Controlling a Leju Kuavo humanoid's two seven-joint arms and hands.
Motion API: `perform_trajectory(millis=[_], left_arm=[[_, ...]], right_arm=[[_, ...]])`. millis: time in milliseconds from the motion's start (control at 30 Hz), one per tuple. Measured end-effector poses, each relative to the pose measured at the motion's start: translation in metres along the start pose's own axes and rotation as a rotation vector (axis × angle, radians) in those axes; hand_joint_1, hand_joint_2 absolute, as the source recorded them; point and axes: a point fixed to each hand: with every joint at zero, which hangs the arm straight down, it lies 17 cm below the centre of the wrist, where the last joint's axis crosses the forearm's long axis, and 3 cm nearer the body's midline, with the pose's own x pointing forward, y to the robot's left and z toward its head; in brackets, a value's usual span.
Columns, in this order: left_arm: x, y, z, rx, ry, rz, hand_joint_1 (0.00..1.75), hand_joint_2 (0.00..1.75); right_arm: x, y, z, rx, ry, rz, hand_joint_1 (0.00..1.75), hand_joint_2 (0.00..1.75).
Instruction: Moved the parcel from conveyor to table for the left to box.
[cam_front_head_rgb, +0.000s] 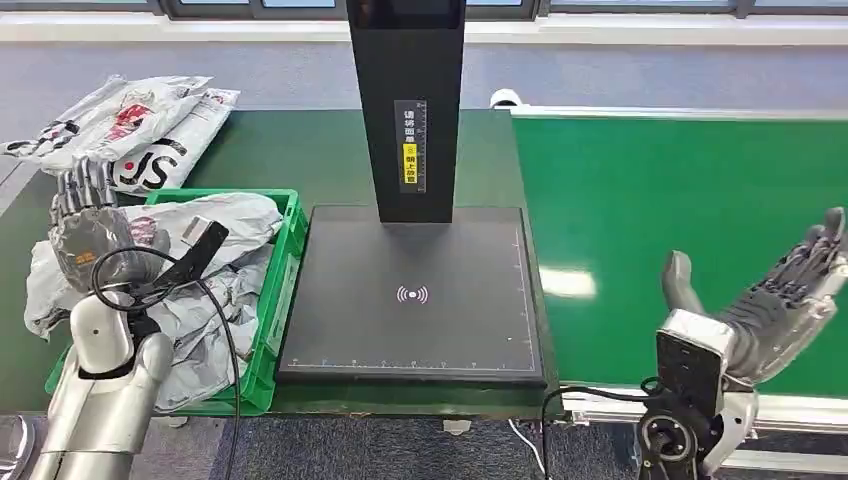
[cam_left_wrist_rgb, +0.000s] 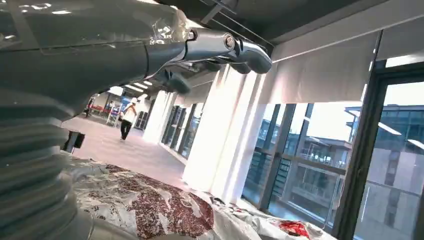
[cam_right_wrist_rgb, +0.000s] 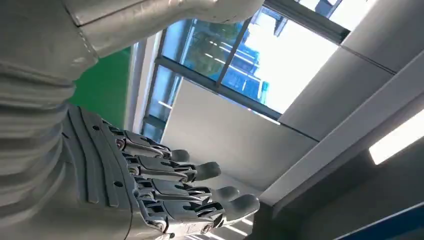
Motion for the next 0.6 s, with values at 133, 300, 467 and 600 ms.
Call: perform_trajectory(millis=[133, 300, 467, 600], left_arm=[[0.010, -0.006, 0.003, -0.033, -0.015, 0.071, 0.00, 1.75], [0.028, 0.002, 0.002, -0.047, 0.007, 0.310, 0.00, 1.75], [0.073, 0.038, -0.003, -0.029, -0.047, 0.698, 0.00, 1.75], [0.113, 0.086, 0.001, 0.026, -0.140, 0.942, 0.00, 1.75]], right_arm=[[0.000, 0.000, 0.000, 0.001, 0.004, 0.001, 0.00, 1.75], [0.001, -0.002, -0.001, -0.005, 0.002, -0.004, 0.00, 1.75], [0.002, -0.004, 0.000, -0.010, 0.000, -0.018, 0.00, 1.75], [0.000, -0.005, 0.002, -0.009, 0.007, -0.033, 0.00, 1.75]])
